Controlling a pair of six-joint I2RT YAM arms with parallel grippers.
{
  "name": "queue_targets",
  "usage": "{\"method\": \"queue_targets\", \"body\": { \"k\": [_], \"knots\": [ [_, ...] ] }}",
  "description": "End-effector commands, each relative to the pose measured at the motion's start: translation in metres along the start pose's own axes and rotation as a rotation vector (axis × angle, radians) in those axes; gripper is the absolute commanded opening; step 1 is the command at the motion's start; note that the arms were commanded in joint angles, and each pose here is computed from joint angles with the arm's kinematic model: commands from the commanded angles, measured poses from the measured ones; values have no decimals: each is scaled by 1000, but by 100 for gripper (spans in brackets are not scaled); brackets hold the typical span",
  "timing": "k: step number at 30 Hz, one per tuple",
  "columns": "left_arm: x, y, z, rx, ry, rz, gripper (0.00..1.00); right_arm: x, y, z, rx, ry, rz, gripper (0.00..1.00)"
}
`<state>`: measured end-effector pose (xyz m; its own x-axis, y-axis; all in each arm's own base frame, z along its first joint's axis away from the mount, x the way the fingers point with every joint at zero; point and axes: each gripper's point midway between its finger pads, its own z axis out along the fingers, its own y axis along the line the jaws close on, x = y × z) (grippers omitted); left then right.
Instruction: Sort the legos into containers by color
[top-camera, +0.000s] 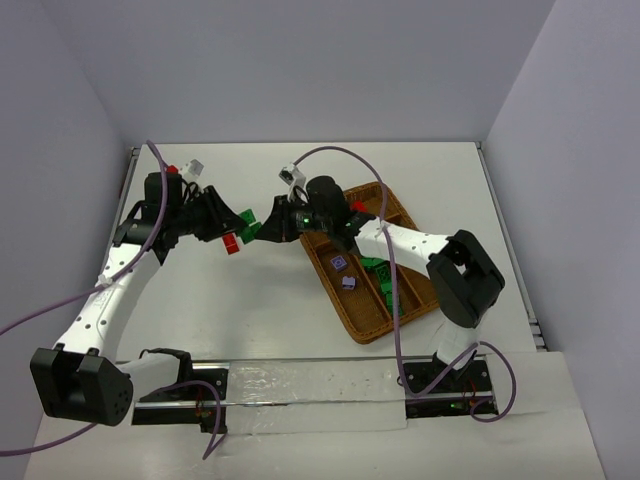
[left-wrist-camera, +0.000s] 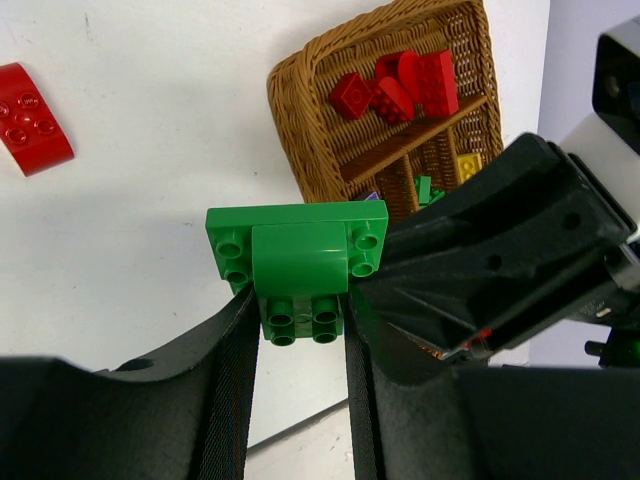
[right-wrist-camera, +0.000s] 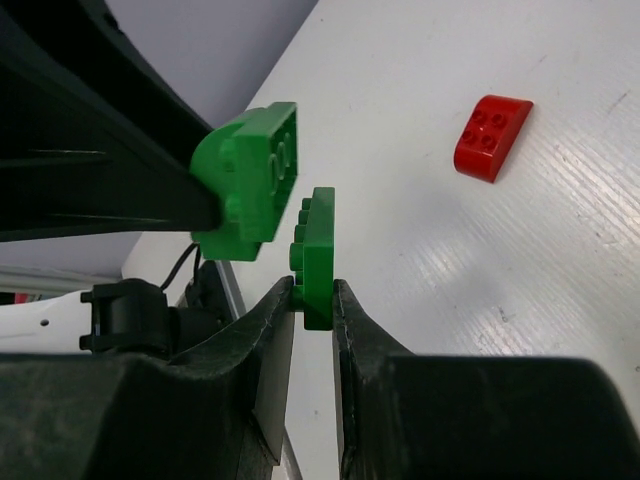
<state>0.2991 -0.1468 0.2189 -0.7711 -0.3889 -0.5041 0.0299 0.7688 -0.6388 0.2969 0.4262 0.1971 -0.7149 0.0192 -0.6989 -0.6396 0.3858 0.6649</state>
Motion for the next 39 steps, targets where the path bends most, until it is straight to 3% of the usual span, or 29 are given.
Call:
{"method": "queue_targets", "body": {
  "k": [1,10,19,28,33,39],
  "knots": [
    [-13,-16,-14,42,-36,49,0,-7,1,0,-38,-30,-8,0],
    [-17,-7,-19,-13,-64,38,0,-10,-15,-15,92,-40,-8,0],
    [-31,-1,-25,-67,-112,37,0,-12,-48,-120,421,-216,-42,0],
    [-28,-2,-22,-43,-100,40,0,15,-123,-247,688,-398,108,0],
    [-28,-3,-17,-34,-91,32,0,29,-137,-267,744,-418,144,0],
    [-30,-4,-16,-33,-91,32,0,42,-146,-253,689,-396,185,0]
  ]
}}
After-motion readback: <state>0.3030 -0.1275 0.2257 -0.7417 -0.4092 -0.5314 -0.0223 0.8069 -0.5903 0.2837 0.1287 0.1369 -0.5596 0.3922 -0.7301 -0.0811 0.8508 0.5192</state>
